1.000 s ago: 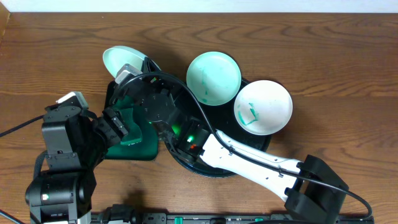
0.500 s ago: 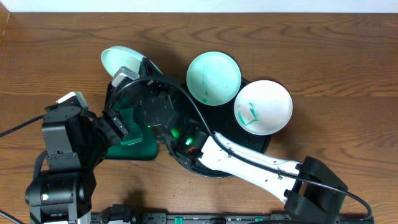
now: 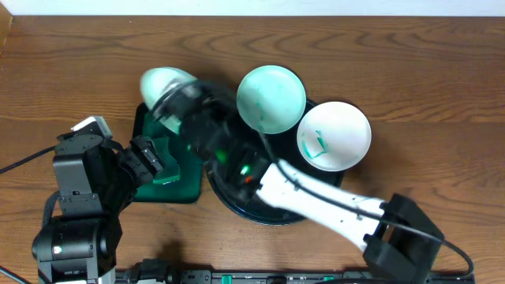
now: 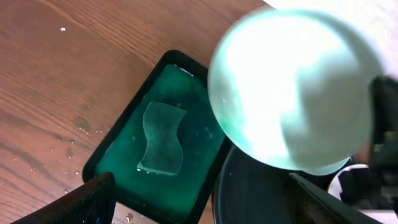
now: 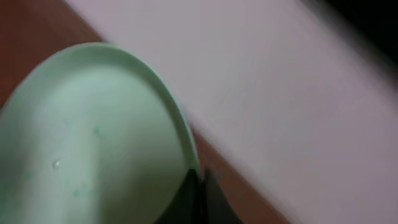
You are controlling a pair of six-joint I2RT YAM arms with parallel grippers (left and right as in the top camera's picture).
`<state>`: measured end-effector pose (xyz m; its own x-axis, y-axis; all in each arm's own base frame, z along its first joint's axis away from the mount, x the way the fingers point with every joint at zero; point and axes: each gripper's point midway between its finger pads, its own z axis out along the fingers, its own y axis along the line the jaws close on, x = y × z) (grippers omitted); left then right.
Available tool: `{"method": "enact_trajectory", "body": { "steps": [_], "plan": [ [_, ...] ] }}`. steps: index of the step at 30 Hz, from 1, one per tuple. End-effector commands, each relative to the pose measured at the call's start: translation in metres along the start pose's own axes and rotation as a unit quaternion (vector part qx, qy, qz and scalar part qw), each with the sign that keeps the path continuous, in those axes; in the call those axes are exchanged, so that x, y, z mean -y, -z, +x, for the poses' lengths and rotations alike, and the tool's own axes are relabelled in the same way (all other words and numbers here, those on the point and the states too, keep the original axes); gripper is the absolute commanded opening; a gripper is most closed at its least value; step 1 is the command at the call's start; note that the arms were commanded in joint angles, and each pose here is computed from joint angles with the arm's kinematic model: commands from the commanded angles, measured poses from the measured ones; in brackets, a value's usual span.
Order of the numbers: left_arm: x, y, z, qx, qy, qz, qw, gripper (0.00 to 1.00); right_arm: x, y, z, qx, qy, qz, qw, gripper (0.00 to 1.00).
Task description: Clean dirty plates on tray and stack at the side
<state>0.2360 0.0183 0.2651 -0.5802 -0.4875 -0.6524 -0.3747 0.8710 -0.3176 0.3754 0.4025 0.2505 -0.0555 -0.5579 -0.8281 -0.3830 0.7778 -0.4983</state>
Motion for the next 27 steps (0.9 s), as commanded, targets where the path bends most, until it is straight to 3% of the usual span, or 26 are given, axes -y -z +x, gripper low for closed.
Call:
{"method": "enact_trajectory", "body": {
  "steps": [1,5,8,12,16,20,24,27],
  "plan": [
    [0.002,0.006,-0.008,0.013,0.001,0.004,1.000,0.86,0.005,-0.016,0.021,-0.045,-0.232,-0.090,0.968,0.01],
    [0.002,0.006,-0.008,0.013,0.001,0.004,1.000,0.86,-0.014,-0.002,0.025,-0.092,-0.316,-0.277,0.903,0.01],
    [0.002,0.006,-0.008,0.013,0.001,0.004,1.000,0.86,0.005,0.018,0.021,-0.105,-0.339,-0.348,0.868,0.01],
    [0.002,0.006,-0.008,0.013,0.001,0.004,1.000,0.86,0.055,0.034,0.062,-0.171,-0.326,-0.324,0.871,0.01],
    [0.002,0.006,-0.008,0.013,0.001,0.004,1.000,0.86,0.078,0.060,0.141,-0.300,-0.266,-0.304,0.864,0.01],
    [0.002,0.006,-0.008,0.013,0.001,0.004,1.000,0.86,0.067,0.087,0.208,-0.418,-0.233,-0.306,0.823,0.01],
    [0.002,0.006,-0.008,0.013,0.001,0.004,1.000,0.86,0.040,0.098,0.252,-0.475,-0.229,-0.300,0.795,0.01],
    [0.002,0.006,-0.008,0.013,0.001,0.004,1.000,0.86,0.033,0.094,0.280,-0.493,-0.255,-0.255,0.792,0.01]
  ]
}}
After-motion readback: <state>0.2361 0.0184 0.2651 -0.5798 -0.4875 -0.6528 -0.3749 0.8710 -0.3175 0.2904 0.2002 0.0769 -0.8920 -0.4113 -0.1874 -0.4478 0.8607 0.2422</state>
